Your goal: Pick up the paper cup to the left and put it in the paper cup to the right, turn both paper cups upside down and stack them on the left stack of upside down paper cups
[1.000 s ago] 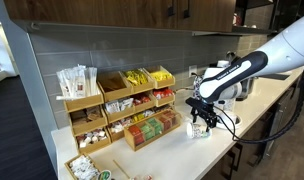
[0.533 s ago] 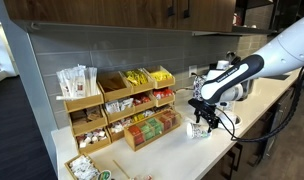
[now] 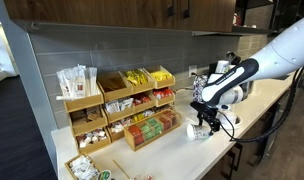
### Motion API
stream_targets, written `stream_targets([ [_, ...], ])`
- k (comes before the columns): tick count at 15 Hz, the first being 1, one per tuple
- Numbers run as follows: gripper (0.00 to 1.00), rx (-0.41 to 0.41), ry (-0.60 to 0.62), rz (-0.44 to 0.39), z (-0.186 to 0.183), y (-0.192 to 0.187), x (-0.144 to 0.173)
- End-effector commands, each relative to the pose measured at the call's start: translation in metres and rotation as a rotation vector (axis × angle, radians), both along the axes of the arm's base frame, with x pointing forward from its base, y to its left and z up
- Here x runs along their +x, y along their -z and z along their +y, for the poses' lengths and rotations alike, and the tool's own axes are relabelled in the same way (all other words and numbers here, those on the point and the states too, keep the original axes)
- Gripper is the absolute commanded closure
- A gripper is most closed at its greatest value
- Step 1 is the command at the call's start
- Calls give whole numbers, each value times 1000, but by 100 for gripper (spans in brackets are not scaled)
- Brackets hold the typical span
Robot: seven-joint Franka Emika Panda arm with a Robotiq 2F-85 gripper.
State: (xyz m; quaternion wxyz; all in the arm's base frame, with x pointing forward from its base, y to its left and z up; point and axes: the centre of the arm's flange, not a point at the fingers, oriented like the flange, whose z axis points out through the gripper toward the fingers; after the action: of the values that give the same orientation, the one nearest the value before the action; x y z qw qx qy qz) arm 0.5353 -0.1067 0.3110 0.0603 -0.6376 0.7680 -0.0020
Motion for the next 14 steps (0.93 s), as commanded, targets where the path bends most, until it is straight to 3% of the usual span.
stream_targets([
  [1, 0, 31, 53, 0, -6, 7, 6],
  [3, 17, 40, 64, -2, -7, 8, 7],
  [5, 42, 46, 73, -3, -8, 8, 7],
  [7, 55, 49, 82, -5, -9, 6, 7],
  [14, 58, -23, 59, -55, -18, -22, -13],
])
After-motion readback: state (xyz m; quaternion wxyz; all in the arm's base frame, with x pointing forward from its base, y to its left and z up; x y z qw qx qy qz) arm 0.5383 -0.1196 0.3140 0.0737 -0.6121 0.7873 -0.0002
